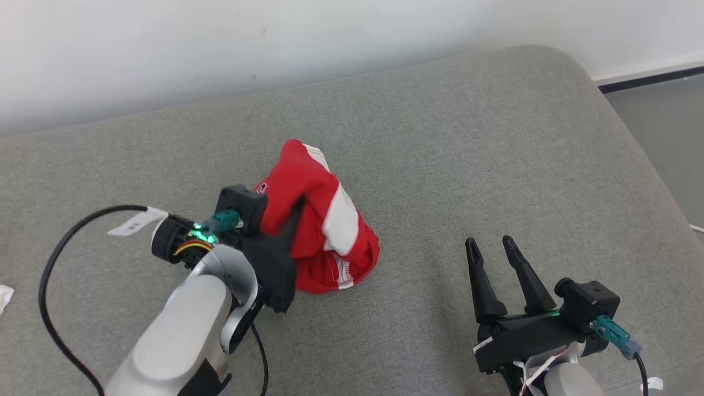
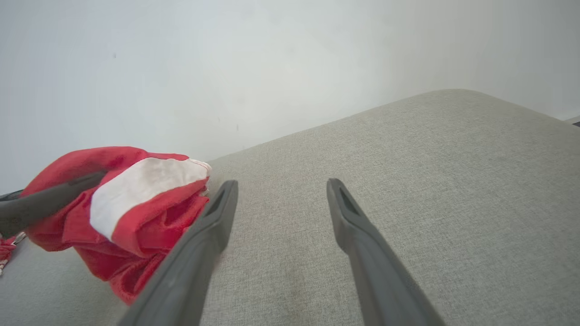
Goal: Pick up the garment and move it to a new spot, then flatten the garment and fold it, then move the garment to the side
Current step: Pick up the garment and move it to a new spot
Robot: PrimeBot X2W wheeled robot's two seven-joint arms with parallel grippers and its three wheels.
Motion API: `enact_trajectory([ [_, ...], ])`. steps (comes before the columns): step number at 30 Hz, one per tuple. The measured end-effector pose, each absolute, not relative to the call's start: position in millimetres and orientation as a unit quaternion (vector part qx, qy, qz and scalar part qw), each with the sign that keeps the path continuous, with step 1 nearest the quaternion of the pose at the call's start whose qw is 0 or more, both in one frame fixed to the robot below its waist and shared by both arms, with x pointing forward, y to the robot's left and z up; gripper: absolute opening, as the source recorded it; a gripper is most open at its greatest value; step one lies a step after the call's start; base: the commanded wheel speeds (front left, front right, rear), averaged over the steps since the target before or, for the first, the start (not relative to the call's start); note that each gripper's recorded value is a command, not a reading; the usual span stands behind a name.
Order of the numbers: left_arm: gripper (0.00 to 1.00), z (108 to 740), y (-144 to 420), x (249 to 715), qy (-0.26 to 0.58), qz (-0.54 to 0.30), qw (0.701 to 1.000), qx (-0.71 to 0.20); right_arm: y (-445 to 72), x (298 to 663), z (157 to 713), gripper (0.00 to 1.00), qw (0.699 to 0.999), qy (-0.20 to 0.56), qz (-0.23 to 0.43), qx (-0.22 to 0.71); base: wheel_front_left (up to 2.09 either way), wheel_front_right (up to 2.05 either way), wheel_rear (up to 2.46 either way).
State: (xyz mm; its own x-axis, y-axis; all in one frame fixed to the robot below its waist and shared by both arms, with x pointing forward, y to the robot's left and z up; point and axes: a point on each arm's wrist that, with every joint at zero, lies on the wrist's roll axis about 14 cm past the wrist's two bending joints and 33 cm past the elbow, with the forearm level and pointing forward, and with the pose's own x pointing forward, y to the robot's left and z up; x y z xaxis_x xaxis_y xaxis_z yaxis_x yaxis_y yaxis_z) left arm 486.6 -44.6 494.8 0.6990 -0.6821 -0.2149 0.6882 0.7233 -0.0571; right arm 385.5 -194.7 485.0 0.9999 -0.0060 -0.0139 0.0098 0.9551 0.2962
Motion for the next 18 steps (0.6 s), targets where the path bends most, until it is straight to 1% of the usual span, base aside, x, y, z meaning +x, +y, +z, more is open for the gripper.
enact_trajectory([
  [4, 1.0, 503, -45, 479, 0.081, -0.364, 0.928, -0.017, -192, 384, 489, 1.0, 0.989, 0.002, 0.001, 0.149, 0.0, 0.0, 0.0],
  [9, 1.0, 545, -34, 477, -0.011, -0.331, 0.942, -0.058, -186, 381, 492, 1.0, 0.989, 0.0, 0.011, 0.147, 0.0, 0.0, 0.0],
  [13, 1.0, 564, -6, 475, -0.051, -0.287, 0.955, -0.062, -181, 378, 498, 1.0, 0.989, -0.004, 0.019, 0.145, 0.0, 0.0, 0.0],
  [18, 1.0, 584, 46, 469, -0.091, -0.223, 0.97, -0.04, -175, 373, 505, 1.0, 0.99, -0.01, 0.03, 0.139, 0.0, 0.0, 0.0],
])
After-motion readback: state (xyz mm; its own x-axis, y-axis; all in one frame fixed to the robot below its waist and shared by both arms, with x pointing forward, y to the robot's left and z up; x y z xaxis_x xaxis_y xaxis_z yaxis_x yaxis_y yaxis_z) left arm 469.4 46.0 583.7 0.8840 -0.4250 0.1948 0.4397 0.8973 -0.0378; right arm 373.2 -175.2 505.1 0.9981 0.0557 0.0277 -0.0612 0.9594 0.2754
